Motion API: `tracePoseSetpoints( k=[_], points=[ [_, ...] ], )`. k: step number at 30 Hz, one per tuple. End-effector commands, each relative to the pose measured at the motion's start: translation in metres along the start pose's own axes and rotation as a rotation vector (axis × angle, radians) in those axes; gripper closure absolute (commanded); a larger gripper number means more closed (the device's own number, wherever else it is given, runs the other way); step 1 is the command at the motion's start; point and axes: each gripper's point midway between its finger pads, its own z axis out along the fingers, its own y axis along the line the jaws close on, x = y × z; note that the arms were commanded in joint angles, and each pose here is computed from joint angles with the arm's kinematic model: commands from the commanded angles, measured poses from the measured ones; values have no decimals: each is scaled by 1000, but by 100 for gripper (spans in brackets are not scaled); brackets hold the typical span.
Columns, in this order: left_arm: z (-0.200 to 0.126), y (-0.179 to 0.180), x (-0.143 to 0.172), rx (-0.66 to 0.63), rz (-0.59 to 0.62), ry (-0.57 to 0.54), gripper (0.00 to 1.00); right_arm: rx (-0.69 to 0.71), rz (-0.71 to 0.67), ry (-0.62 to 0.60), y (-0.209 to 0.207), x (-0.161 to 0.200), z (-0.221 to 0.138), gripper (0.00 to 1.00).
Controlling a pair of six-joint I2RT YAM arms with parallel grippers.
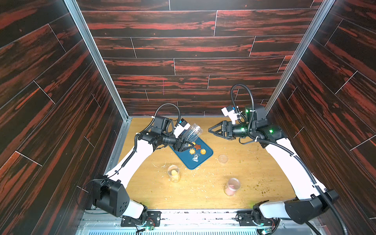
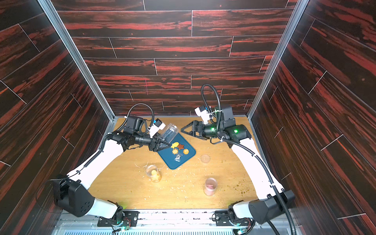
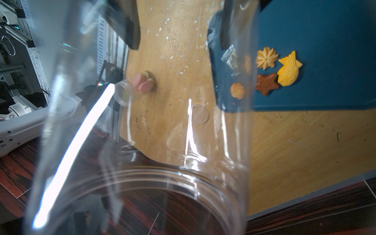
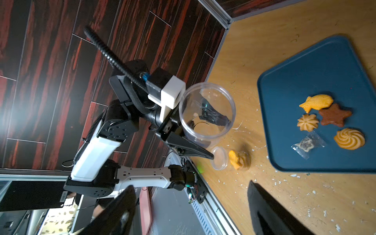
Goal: Pour the cookies out of the jar
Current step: Place the jar at the center of the board.
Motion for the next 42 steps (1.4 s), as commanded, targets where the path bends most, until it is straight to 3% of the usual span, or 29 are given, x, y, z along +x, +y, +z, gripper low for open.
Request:
tracePoseSetpoints(
  k=[1,5,6,12,28,35,42],
  points=[
    [-7,-12,-4,33,51,-29,40,-9,24,12,3,-4,2,11],
    [-6,-14,-5,49,49,-37,40,-2,44,54,-4,-3,9,8],
    [-6,-15,-6,55,49,-46,40,1,50,68,-6,-2,12,2],
    [-8,-18,-7,61,59,-55,40,104,79,122,-30,-5,25,2],
    [-12,-25,-4,56,71,-47,40,69,47,226,-15,-14,76,1],
    [-13,-25,-3,52,77,-37,40,84,66,269,-18,-14,86,15],
    [-13,-25,1,44,81,-23,40,88,71,288,-18,-10,90,21]
  ],
)
